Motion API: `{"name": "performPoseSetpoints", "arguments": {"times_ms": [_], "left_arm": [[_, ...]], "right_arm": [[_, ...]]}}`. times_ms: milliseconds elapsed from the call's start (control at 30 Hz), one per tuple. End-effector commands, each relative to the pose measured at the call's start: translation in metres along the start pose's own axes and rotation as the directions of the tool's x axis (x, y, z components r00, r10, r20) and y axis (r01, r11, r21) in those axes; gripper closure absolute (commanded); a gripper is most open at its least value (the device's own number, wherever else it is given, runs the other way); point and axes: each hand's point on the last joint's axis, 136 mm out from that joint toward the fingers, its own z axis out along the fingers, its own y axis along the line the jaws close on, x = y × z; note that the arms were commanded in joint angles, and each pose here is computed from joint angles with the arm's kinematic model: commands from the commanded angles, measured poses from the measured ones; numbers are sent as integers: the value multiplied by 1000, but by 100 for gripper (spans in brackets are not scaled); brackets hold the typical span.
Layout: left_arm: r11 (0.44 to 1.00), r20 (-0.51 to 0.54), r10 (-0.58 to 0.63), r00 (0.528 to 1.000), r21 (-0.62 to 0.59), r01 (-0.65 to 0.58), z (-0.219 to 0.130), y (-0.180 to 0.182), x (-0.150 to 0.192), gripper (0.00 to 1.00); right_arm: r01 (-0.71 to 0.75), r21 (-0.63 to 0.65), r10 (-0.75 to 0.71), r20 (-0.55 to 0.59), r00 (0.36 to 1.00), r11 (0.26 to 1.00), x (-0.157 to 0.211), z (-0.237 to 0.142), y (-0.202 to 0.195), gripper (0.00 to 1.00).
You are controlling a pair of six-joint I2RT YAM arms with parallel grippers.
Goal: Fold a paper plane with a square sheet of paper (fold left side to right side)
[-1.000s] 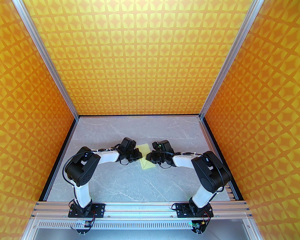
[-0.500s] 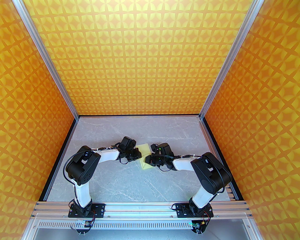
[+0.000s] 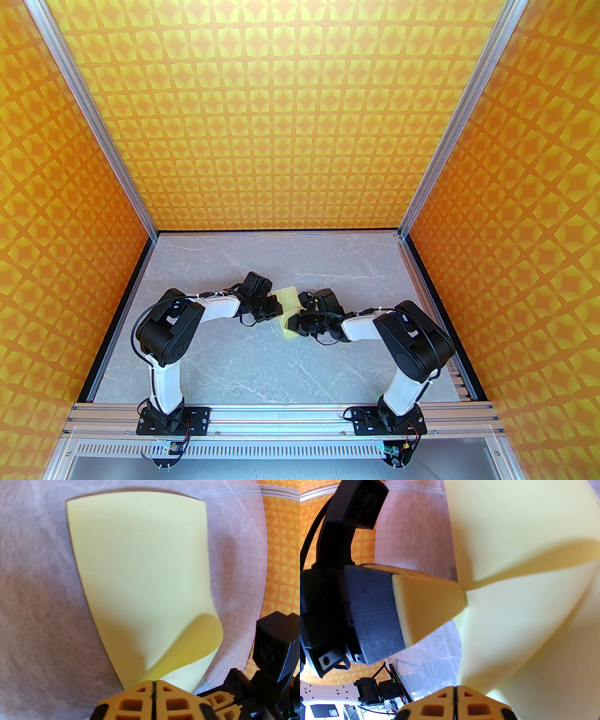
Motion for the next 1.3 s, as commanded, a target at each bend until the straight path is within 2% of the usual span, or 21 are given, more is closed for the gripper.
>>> {"name": "performPoseSetpoints", "arguments": {"times_ms": [0,1267], "left_arm": [[1000,-7,13,1000,2,-13,0,-1,-4,93],[1000,-14,7,1000,-15,-7,6,8,-9,94]], "right_arm": [[-6,-6,5,-23,1000,1000,6,6,-1,93],[-24,12,24,-47,999,1000,20,12,-11,93]]}}
